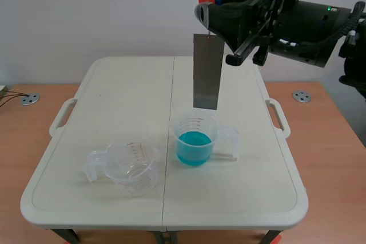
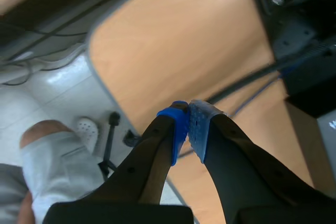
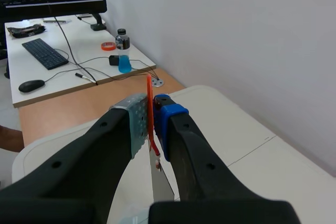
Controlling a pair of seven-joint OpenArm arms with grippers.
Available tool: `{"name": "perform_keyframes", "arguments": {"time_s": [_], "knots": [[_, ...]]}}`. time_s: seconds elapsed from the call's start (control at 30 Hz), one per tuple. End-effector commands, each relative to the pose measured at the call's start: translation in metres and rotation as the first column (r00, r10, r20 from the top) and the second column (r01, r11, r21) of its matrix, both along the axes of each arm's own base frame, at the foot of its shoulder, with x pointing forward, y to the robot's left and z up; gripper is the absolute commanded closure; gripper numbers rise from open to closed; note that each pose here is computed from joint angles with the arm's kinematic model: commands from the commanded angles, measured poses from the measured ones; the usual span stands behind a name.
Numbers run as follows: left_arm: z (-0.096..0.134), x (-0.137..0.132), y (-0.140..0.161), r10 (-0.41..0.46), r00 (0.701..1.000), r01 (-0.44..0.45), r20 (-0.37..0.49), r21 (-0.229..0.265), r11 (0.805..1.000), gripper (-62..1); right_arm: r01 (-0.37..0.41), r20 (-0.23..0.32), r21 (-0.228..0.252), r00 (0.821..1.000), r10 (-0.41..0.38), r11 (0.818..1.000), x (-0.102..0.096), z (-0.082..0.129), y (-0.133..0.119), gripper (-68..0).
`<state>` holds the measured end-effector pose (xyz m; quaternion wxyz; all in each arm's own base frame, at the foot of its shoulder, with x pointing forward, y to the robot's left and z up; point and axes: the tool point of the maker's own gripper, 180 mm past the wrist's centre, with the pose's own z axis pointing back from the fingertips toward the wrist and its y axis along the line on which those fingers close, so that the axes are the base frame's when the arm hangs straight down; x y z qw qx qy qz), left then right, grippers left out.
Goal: Hold the metal plate by the orange handle, dip it into the blue solution, take it out and point at it, then put the plate back in the beaker on the left.
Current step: 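Raise the plate and point at it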
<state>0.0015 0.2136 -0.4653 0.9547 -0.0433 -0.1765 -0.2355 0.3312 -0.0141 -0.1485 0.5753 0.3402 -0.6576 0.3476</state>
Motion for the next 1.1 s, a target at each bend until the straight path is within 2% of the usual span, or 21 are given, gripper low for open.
{"name": "perform_keyframes", "arguments": {"time_s": [0.0, 0.17, 0.3, 0.37, 0.5, 0.6, 0.67, 0.73, 0.9, 1.07], "knots": [[0.012, 0.019, 0.013, 0.002, 0.999, -0.003, 0.054, 0.021, 1.0, -3.2, -0.019, 0.056, 0.022, 0.998, 0.018, 1.0, -0.002, 0.021, 0.001, -1.3], [0.046, 0.056, 0.049, -0.011, 0.986, -0.007, 0.166, 0.106, 0.994, -3.2, -0.03, 0.074, 0.024, 0.997, 0.028, 0.999, -0.005, 0.027, 0.004, -1.3], [0.083, 0.091, 0.076, -0.038, 0.961, -0.012, 0.272, 0.18, 0.984, -3.2, -0.037, 0.088, 0.025, 0.996, 0.035, 0.999, -0.008, 0.031, 0.006, -1.3], [0.102, 0.108, 0.087, -0.054, 0.942, -0.018, 0.332, 0.211, 0.977, -3.2, -0.04, 0.093, 0.026, 0.995, 0.037, 0.999, -0.009, 0.033, 0.006, -1.3], [0.141, 0.142, 0.093, -0.099, 0.874, -0.015, 0.475, 0.231, 0.973, -3.2, -0.042, 0.094, 0.031, 0.995, 0.039, 0.999, -0.009, 0.034, 0.006, -1.3], [0.162, 0.168, 0.081, -0.106, 0.817, 0.006, 0.566, 0.176, 0.984, -3.2, -0.042, 0.094, 0.03, 0.995, 0.039, 0.999, -0.009, 0.034, 0.006, -1.3], [0.172, 0.182, 0.064, -0.107, 0.793, 0.059, 0.599, 0.099, 0.993, -3.2, -0.041, 0.094, 0.03, 0.995, 0.038, 0.999, -0.009, 0.034, 0.006, -1.3], [0.179, 0.197, 0.046, -0.118, 0.777, 0.119, 0.619, 0.039, 0.992, -3.2, -0.041, 0.093, 0.03, 0.995, 0.038, 0.999, -0.009, 0.034, 0.006, -1.3], [0.191, 0.226, 0.001, -0.179, 0.731, 0.277, 0.658, -0.046, 0.96, -3.2, -0.041, 0.094, 0.03, 0.995, 0.038, 0.999, -0.009, 0.034, 0.006, -1.3], [0.191, 0.241, -0.045, -0.208, 0.702, 0.382, 0.681, -0.113, 0.917, -3.2, -0.041, 0.094, 0.03, 0.995, 0.038, 0.999, -0.009, 0.034, 0.006, -1.3]]}}
